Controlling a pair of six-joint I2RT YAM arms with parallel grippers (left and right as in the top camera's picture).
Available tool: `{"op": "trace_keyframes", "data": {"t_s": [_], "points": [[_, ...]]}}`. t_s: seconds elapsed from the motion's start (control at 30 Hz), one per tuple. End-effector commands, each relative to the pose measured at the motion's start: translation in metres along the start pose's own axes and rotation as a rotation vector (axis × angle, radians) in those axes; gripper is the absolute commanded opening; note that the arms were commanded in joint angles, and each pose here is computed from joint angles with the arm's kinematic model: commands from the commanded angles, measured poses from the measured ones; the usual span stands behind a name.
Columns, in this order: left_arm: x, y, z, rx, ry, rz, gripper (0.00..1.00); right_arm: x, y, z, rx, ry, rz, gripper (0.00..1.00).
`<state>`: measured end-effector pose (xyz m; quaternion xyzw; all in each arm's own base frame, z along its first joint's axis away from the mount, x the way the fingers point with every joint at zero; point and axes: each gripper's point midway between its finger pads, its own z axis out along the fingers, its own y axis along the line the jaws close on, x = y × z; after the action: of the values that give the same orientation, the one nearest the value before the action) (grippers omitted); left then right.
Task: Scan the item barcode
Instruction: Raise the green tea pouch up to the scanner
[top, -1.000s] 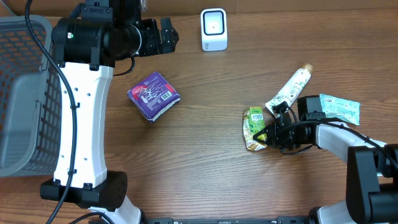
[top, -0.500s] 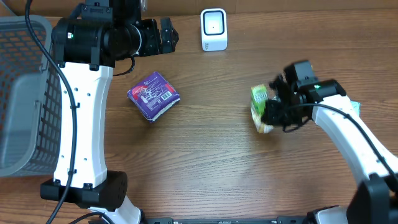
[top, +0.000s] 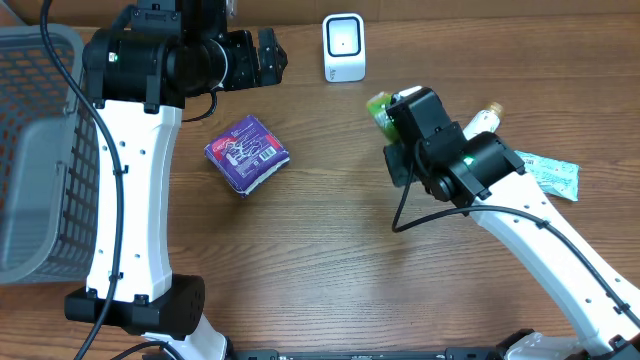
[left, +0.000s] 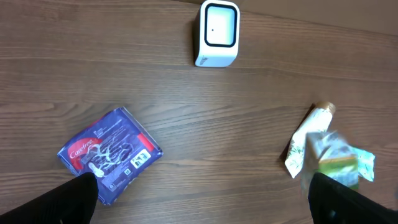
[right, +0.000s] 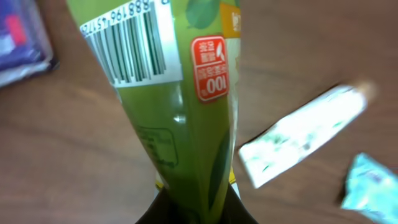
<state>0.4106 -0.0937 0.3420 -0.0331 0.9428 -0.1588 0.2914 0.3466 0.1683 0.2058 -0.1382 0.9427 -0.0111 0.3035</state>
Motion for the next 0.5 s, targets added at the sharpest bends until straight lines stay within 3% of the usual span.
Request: {"op": "trace_keyframes", "data": {"t_s": [0.0,0.1,0.17,0.47], "points": [[0.001,-0.002,0.003,0.004,0.004,0.017,1.0,-0.05,-0.037,-0.018,0.225,-0.21,0.064,0.04],[0.001,-0.002,0.003,0.004,0.004,0.017,1.0,-0.076,-0.042,-0.01,0.304,-0.291,0.003,0.04],[0.001,-0.002,0.003,0.004,0.004,0.017,1.0,-0.099,-0.044,0.005,0.414,-0.321,-0.215,0.04],[0.001,-0.002,0.003,0.004,0.005,0.017,1.0,-0.182,-0.047,0.065,0.957,-0.392,-0.815,0.04]]}}
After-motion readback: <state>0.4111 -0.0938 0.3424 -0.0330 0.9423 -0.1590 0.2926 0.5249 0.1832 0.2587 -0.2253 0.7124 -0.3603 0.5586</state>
